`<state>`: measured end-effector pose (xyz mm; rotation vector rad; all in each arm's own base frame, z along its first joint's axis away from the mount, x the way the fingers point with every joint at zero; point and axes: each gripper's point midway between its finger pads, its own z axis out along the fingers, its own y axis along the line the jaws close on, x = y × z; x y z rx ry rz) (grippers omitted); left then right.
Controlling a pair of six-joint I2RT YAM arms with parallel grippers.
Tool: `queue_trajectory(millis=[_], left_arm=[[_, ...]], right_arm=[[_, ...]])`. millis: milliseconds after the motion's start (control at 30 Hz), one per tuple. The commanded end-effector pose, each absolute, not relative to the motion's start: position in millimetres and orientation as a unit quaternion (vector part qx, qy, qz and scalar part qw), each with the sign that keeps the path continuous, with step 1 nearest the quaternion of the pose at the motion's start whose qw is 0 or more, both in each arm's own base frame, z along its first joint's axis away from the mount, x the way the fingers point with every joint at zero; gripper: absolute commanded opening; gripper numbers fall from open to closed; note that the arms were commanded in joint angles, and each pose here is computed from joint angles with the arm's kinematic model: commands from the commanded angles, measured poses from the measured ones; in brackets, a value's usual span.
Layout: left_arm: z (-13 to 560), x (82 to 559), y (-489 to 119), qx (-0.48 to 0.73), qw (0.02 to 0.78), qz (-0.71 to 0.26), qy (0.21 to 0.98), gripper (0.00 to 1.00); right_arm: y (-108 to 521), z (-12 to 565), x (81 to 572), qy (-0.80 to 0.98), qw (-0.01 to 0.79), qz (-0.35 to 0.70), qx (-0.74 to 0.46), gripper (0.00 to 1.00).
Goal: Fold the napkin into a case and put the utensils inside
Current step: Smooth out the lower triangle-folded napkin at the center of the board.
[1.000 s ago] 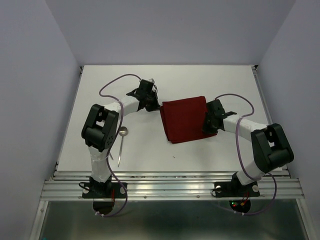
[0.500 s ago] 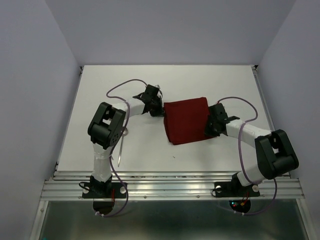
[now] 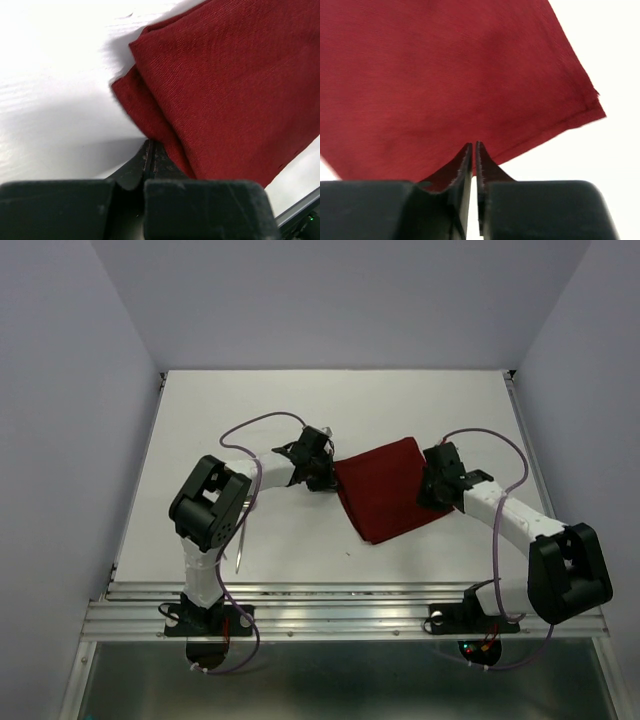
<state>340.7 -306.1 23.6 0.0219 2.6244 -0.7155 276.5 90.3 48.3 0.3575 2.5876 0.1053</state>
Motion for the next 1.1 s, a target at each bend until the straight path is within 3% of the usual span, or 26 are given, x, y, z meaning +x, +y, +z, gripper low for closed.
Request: queue_trajectory(millis=[0, 133, 333, 1067], left_arm=[[38, 335, -292, 0.005, 0.22, -0.233, 0.947, 0.0], [48, 344, -295, 0.007, 0.229, -0.235, 0.945, 0.0], [47, 348, -293, 0.001, 0.227, -0.235, 0.945, 0.0], [60, 361, -303, -0.019, 0.23, -0.297, 0.927, 0.0]], right_arm=[[110, 95, 302, 0.939, 0.309, 0.092, 0.119, 0.16], [154, 109, 306, 0.936, 0.319, 0.128, 0.078, 0.31], [208, 106, 316, 0.936, 0.316, 0.152, 0.033, 0.38], [297, 78, 357, 0.94, 0.292, 0.167, -0.052, 0.42]])
